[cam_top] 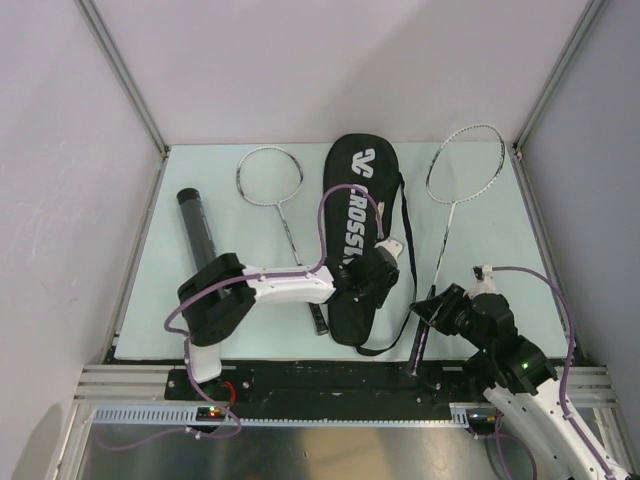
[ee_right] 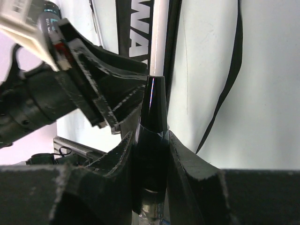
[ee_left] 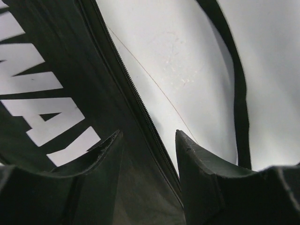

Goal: Pack up the badminton gear

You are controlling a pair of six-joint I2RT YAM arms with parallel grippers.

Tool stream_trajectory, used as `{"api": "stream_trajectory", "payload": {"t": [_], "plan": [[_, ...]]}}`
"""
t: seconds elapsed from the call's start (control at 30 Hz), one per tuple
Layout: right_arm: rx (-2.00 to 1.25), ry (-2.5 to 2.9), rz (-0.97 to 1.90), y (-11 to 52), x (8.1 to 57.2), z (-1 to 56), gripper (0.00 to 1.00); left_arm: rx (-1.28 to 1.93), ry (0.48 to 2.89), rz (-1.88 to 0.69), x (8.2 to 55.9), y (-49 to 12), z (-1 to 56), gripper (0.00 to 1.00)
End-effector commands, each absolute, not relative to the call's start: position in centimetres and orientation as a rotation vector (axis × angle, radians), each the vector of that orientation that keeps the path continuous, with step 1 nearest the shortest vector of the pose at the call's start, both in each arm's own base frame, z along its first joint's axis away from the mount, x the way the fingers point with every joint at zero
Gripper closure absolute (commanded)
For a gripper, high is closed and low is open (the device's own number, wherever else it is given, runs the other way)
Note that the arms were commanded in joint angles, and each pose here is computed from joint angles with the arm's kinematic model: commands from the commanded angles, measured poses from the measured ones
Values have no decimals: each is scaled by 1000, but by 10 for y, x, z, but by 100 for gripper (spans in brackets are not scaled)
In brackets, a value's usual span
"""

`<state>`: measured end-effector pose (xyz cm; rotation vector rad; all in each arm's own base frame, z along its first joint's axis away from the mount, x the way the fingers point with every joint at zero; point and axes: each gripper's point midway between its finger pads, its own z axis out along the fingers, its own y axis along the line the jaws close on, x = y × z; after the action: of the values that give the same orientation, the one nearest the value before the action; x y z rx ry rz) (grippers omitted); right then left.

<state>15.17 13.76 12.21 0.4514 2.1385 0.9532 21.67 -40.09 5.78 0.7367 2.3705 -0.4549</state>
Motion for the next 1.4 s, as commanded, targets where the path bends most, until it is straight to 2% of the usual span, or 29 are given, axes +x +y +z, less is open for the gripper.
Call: {"api": "stream_trajectory", "payload": {"t": [0.0,0.13,0.3,0.37,0.43,0.83,1.1,1.37], "plan": [[444,2052,971,137,159,142,100,692,2370,-438,218,-412,53,47],[439,2051,969,137,159,143,100,703,2377,-382,220,-407,41,53],[436,2053,965,137,159,142,100,711,2384,-355,220,-402,34,78],[436,2054,967,138,159,141,100,714,2379,-358,220,-401,37,92],[436,2057,967,138,159,140,100,700,2366,-372,221,-402,45,98],[383,2203,1043,157,143,115,100,460,2252,-527,236,-379,135,100],[369,2330,1240,181,118,100,100,420,2228,-553,234,-372,150,100],[373,2270,1453,196,107,111,100,432,2228,-550,234,-372,149,100]]}}
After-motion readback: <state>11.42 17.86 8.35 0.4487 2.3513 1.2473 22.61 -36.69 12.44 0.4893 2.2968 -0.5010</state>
